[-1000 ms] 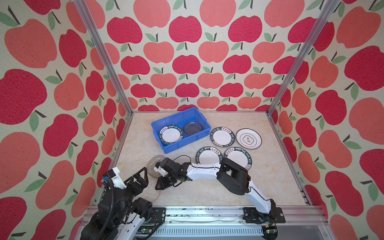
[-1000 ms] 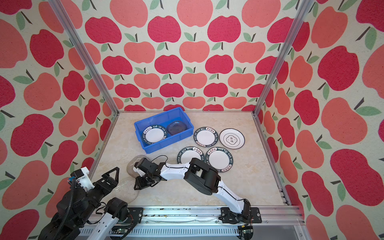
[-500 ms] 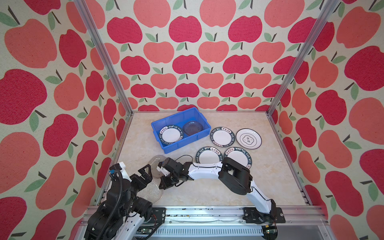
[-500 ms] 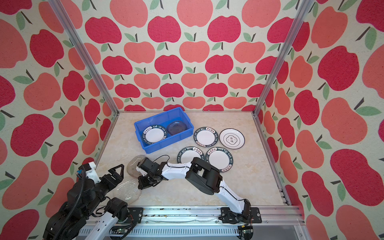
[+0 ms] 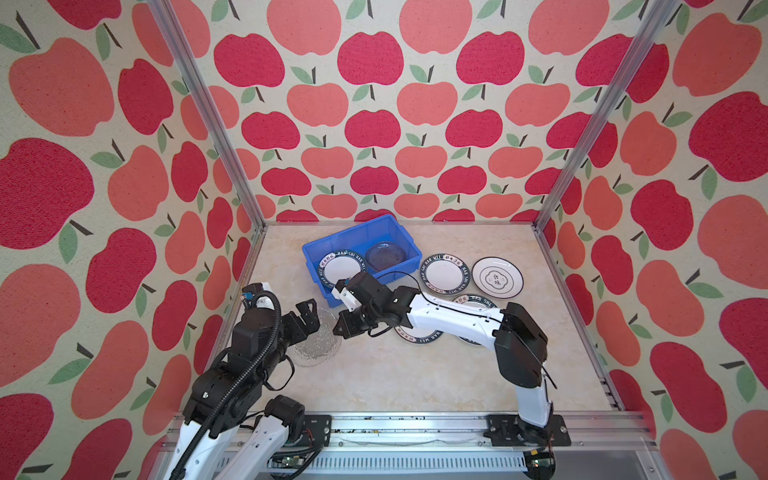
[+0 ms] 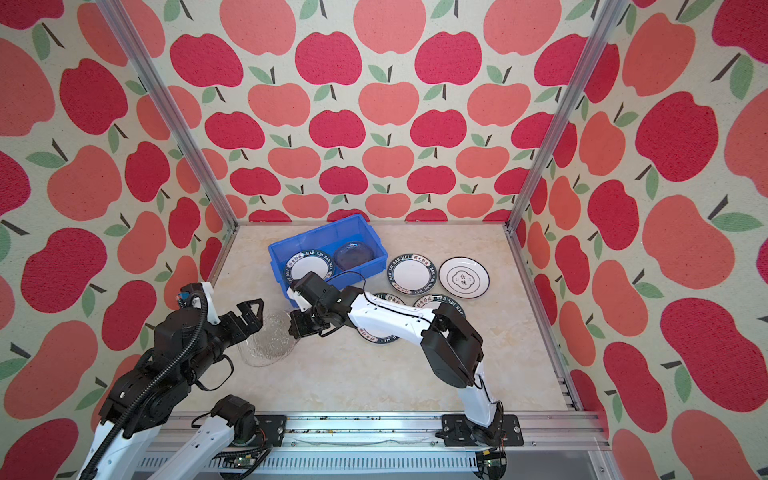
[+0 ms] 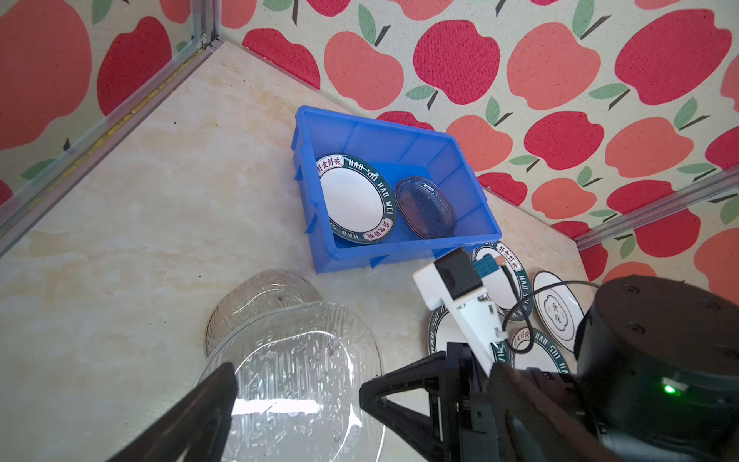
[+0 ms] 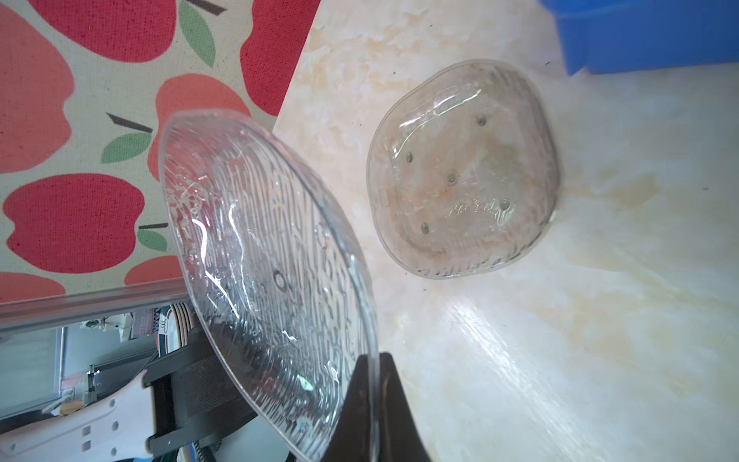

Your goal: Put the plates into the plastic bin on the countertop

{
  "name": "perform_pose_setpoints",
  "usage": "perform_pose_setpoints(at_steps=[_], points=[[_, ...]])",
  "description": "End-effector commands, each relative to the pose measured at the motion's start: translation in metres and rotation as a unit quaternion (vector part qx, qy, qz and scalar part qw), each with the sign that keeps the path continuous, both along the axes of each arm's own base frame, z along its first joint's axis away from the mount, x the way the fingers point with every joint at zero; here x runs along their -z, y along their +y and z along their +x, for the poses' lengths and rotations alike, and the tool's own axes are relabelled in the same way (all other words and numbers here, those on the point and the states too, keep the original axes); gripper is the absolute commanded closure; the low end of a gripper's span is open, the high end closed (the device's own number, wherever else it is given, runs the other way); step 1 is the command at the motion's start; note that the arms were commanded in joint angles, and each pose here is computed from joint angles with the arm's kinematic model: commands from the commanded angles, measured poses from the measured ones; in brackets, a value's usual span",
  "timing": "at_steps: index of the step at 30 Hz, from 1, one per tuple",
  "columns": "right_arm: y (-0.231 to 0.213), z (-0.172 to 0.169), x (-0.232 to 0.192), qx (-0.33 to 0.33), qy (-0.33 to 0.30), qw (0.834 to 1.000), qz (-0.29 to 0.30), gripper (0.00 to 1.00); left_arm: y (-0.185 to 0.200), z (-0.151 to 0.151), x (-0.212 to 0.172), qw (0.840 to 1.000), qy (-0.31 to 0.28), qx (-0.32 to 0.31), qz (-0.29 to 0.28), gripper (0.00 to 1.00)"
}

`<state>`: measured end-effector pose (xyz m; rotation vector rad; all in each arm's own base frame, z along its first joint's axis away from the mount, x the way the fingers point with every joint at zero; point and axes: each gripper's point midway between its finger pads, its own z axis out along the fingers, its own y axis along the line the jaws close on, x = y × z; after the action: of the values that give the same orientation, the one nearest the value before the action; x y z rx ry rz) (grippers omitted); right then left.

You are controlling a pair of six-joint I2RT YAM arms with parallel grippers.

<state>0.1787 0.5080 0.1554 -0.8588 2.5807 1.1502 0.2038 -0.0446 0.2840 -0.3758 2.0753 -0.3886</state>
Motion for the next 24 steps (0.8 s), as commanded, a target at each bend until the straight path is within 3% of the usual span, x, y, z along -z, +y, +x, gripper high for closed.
perform_pose_setpoints(at_steps=[1,7,11,18,24], points=[[-0.036,0.036,-0.009,0.027,-0.025,0.999,-0.035,1.0,-0.01,0.009,-0.011,0.999,-0.02,0.03,0.01,0.0],[-0.066,0.081,-0.019,0.059,-0.026,0.997,-0.048,1.0,-0.017,0.034,0.001,0.999,-0.005,0.033,0.018,0.05],[-0.076,0.1,-0.029,0.077,-0.011,0.996,-0.031,1.0,-0.025,0.055,0.016,0.999,0.011,0.038,-0.011,0.1],[-0.081,0.111,-0.052,0.075,-0.008,0.997,0.004,1.0,-0.038,0.082,0.038,0.996,0.026,0.059,-0.063,0.28],[-0.074,0.105,-0.057,0.06,0.005,0.998,0.024,1.0,-0.042,0.091,0.042,0.993,0.024,0.073,-0.088,0.33]])
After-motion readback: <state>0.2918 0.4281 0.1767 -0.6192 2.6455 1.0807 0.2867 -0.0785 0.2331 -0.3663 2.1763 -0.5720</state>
